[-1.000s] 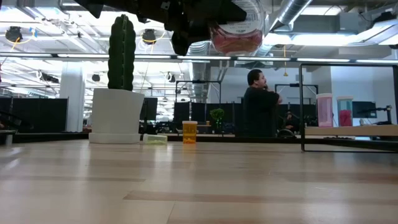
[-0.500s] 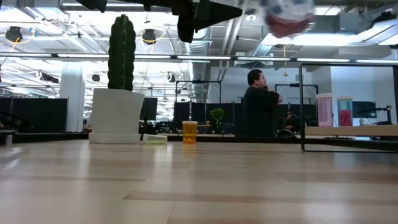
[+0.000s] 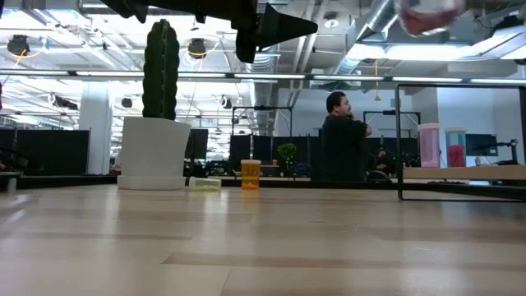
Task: Pick and place medicine bottles onto shelf by color
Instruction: Put the transparent pill bottle on the shelf
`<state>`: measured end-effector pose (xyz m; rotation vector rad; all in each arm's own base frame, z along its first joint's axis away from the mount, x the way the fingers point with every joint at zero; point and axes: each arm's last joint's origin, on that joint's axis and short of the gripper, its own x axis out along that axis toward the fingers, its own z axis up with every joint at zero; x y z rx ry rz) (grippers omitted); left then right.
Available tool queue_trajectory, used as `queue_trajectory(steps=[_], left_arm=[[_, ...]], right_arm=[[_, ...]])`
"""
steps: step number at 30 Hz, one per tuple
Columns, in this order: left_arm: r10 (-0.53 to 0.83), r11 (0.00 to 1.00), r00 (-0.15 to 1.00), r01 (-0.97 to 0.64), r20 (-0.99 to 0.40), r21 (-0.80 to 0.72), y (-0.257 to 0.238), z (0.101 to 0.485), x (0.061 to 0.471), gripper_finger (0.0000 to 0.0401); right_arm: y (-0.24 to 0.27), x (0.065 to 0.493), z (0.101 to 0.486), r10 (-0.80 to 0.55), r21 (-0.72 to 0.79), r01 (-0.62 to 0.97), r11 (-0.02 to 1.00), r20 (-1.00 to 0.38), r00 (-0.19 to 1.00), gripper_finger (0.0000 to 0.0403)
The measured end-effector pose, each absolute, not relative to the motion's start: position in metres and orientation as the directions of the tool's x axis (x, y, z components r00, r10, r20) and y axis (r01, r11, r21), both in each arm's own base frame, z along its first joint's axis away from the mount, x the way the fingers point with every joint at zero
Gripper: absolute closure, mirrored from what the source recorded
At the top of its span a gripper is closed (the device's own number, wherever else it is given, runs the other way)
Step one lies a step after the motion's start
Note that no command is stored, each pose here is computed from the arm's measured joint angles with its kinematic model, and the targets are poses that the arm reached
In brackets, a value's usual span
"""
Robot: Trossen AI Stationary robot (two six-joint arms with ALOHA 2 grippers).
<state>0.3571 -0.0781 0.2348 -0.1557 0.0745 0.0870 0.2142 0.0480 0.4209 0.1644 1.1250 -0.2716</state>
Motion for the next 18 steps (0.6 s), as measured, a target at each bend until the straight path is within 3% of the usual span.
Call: queue_trajectory(steps=[8,18], left_arm=[[0.087,0.981,0.993,-0.099,-0.081,-0.164,-0.078,0.235,0.357,0.0147],[0.098,0.980,0.991,-0.112,-0.087,-0.166,-0.074,0.234,0.358,0.0147]], right_arm=[[0.044,0.152,0.372,-0.239,0.018,0.581,0.814,-0.901,0.363,0.0204],[0.050,0.126,0.304,-0.323,-0.027,0.738,0.674,-0.909,0.263,0.0201]])
